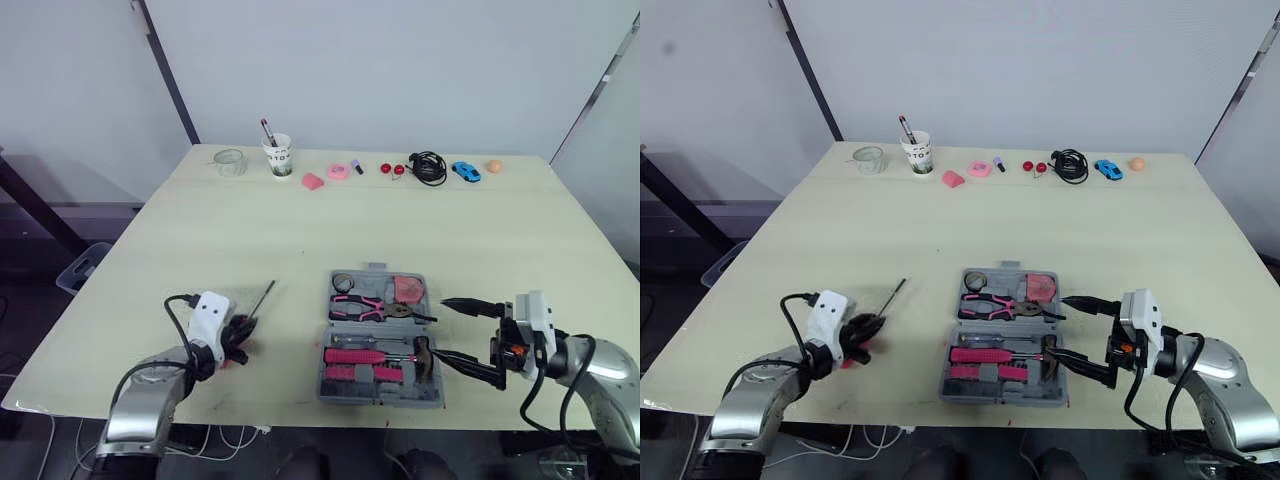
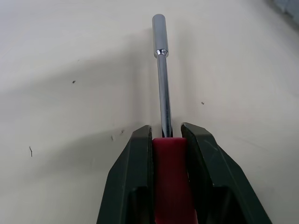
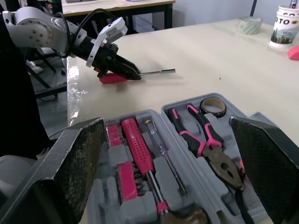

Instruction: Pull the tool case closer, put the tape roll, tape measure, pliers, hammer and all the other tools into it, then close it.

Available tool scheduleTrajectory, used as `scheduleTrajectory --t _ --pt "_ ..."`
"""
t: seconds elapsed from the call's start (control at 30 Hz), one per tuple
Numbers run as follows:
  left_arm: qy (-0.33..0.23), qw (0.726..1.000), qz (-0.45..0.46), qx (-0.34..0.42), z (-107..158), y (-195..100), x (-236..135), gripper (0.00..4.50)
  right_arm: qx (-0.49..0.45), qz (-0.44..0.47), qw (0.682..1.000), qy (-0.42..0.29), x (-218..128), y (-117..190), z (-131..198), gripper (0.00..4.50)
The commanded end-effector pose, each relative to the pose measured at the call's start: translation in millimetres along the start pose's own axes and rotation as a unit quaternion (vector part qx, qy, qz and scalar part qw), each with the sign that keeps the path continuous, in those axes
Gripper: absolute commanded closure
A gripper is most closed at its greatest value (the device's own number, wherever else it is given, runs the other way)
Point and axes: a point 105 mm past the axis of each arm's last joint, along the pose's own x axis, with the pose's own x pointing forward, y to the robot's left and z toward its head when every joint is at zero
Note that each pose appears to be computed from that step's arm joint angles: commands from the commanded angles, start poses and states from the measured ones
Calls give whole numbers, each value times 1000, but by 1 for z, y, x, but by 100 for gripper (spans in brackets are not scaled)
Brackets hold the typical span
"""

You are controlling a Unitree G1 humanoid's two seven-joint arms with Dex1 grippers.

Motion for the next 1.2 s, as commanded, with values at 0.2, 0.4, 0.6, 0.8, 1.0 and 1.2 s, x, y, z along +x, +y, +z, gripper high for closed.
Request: scheduleTrajectory --t 0.2,0.4,0.6,0.8,1.0,1.2 --pt "-51 978 -157 126 64 -6 -31 399 -25 42 999 -15 -2 1 17 0" --pt "-32 940 -278 196 84 -37 -39 399 -22 48 999 -9 -6 -1 13 0" --pt "-13 891 -388 235 98 -86 -29 399 -21 44 999 -1 -13 -3 9 0" --pt "16 864 -434 256 94 -121 -17 399 -18 40 999 13 -24 -3 6 0" --pt "60 845 -448 286 80 -137 -5 399 -19 40 999 27 -32 -4 3 0" --pt "74 827 -474 293 73 -158 -4 399 -15 39 999 24 -31 0 0 0"
